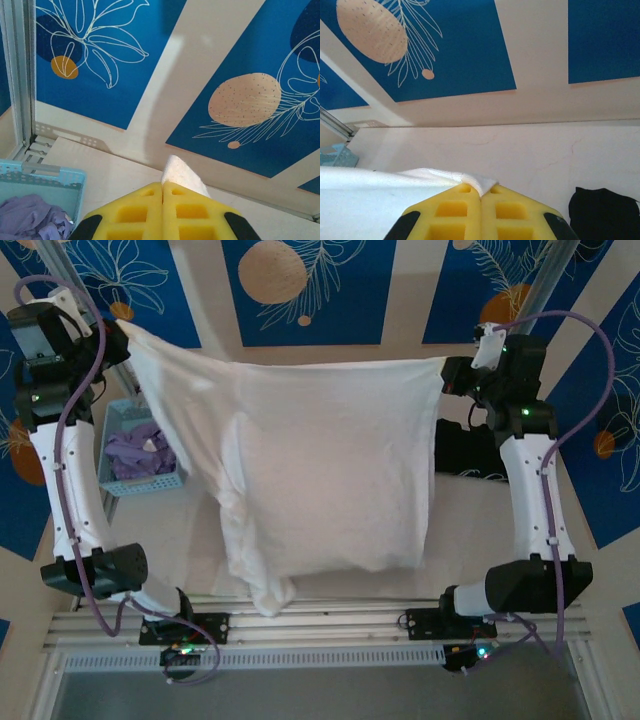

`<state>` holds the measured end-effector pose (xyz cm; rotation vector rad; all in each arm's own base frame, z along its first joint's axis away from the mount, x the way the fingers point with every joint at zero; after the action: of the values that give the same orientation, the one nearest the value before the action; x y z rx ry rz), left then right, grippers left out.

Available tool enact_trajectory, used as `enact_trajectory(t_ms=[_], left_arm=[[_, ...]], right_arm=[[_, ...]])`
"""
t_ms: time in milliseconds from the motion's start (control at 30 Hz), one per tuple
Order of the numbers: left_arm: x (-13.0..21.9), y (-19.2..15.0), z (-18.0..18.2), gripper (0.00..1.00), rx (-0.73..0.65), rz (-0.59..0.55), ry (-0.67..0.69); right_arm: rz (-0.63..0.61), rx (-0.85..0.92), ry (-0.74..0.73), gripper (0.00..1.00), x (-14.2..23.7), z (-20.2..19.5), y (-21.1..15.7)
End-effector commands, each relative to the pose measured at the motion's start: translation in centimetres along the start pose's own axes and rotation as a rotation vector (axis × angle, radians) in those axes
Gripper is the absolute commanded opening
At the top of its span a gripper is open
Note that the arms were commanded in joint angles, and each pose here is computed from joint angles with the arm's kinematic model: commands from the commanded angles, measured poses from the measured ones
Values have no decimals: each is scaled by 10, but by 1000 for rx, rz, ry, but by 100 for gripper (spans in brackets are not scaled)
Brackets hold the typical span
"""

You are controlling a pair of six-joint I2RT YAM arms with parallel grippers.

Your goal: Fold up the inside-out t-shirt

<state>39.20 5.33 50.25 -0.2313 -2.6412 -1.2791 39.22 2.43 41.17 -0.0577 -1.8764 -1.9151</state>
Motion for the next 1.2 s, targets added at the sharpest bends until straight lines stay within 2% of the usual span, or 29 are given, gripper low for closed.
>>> enact_trajectory(t_ms=[0,133,233,567,700,833,933,1033,1167], left_arm=[[33,29,-25,0,-61,-153,-60],[64,30,-35,0,-76,-207,-81],[101,33,-48,0,-96,-273,-113],[275,48,-105,0,-196,-634,-245],[312,52,-121,0,-221,-702,-294],[305,62,-127,0,-235,-704,-297],[270,71,-124,0,-230,-654,-290],[219,78,-117,0,-211,-576,-283],[131,80,-96,0,-186,-445,-252]], right_arm=[[-127,88,-37,0,27,4,34],[-148,104,-52,0,50,7,37],[-195,109,-74,0,80,12,40],[-466,206,-208,0,226,50,68],[-540,245,-230,0,262,63,80],[-551,265,-235,0,266,65,89],[-529,262,-220,0,251,60,92],[-483,246,-195,0,222,50,92],[-402,227,-160,0,165,34,85]])
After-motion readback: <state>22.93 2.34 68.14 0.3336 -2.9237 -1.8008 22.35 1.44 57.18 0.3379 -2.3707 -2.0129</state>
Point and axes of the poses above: each hand's point on the last joint's axis, 136 mm out from that joint toward the fingers, its own x axis back along the fingers, its own z axis along the line the jaws close on, y = z × x, the point moved 3 cm from there along x, back along the fingers, and after that the axes turned 14 degrees about x, right-handed, at the moved point
